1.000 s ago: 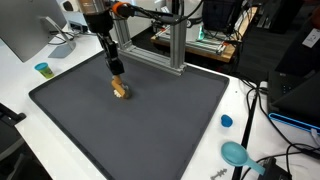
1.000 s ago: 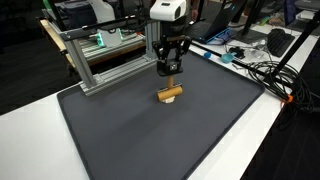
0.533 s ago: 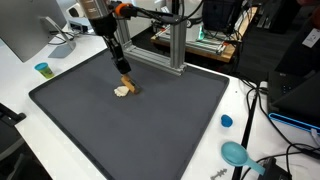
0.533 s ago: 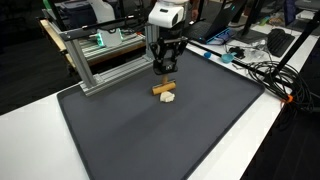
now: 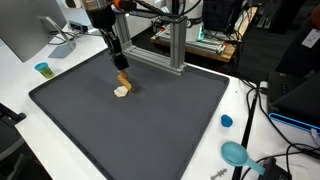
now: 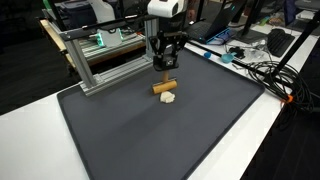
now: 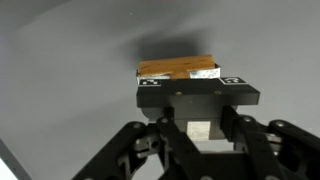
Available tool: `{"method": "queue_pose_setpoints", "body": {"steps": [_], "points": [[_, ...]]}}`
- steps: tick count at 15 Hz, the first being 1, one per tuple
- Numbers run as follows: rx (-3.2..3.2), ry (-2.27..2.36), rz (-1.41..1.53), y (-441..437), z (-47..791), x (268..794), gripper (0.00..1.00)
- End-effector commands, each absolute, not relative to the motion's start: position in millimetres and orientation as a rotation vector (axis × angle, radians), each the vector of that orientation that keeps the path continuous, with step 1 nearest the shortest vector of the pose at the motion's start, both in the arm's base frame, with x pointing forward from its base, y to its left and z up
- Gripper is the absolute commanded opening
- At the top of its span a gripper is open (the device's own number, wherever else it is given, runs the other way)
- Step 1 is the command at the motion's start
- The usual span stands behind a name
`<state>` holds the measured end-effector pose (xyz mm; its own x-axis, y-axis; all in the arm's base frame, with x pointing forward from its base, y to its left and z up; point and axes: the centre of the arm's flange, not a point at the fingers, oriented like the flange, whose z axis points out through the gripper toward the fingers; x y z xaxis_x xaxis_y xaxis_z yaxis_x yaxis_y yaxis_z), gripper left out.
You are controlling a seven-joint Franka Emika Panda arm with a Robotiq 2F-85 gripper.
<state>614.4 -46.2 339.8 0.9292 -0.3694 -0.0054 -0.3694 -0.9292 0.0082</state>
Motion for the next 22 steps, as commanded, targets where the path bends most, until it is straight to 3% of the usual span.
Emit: {"method": "queue_pose_setpoints", "body": {"steps": [1, 2, 8, 9, 22], "points": [[3.079, -0.578, 0.003, -45.5, 346.8, 612.1, 0.22], [3.08, -0.576, 0.011, -45.1, 351.2, 610.6, 0.47], [3.077, -0.576, -0.019, -45.5, 338.7, 610.8, 0.47], [3.077, -0.577, -0.019, -45.6, 338.9, 610.8, 0.22], [3.058, -0.713, 0.074, -65.2, 322.3, 621.7, 0.22]]}}
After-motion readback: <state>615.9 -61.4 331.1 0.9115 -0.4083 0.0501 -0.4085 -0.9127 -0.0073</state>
